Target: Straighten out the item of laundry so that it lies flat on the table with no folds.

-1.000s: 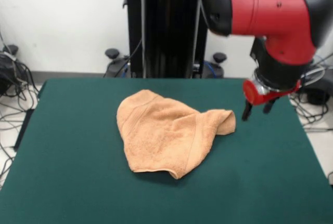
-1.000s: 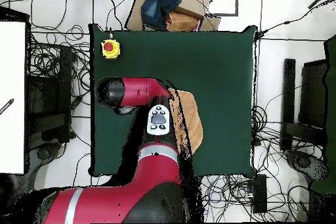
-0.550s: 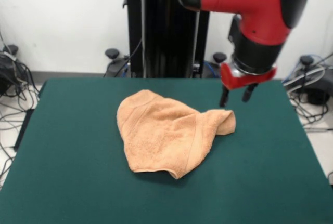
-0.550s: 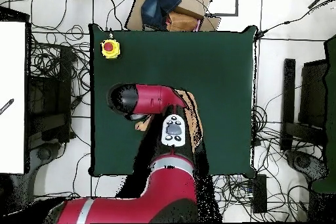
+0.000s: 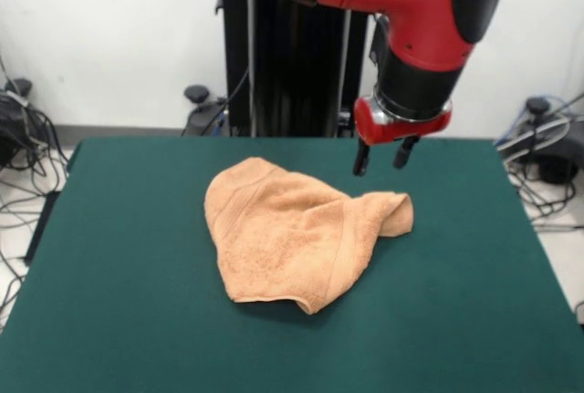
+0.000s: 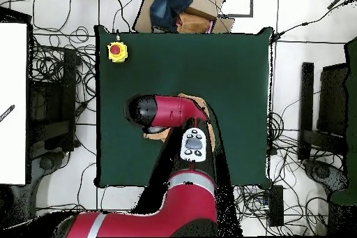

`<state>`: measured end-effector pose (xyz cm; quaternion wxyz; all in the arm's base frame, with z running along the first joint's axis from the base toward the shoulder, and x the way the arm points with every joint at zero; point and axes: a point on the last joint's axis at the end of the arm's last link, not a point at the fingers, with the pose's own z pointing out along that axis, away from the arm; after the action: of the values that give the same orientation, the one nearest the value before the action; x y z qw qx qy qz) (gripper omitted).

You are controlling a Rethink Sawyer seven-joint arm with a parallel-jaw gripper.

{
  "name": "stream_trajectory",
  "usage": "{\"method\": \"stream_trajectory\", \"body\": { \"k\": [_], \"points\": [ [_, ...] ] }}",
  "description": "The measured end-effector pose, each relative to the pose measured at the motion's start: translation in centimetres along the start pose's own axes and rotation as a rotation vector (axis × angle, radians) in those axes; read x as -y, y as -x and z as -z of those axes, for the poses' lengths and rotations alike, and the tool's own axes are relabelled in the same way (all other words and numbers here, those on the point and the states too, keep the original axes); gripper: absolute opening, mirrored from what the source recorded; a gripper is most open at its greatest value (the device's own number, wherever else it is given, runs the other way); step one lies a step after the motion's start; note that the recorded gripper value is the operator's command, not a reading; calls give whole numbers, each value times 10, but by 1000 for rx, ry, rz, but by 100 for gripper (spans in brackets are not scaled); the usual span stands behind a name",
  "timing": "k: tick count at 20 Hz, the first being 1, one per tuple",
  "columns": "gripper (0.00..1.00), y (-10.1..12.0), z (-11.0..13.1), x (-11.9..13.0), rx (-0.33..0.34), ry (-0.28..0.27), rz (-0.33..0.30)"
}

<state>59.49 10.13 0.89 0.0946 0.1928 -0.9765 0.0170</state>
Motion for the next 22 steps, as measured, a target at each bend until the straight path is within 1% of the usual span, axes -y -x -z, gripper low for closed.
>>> {"method": "stream_trajectory", "body": {
  "k": [7, 12, 17, 22],
  "points": [
    [100, -4, -6, -2, 15, -11, 6],
    [100, -12, -15, -8, 13, -30, 31],
    [100, -21, -17, -21, -8, -36, 50],
    [100, -39, -20, -33, -44, -35, 60]
  ]
}}
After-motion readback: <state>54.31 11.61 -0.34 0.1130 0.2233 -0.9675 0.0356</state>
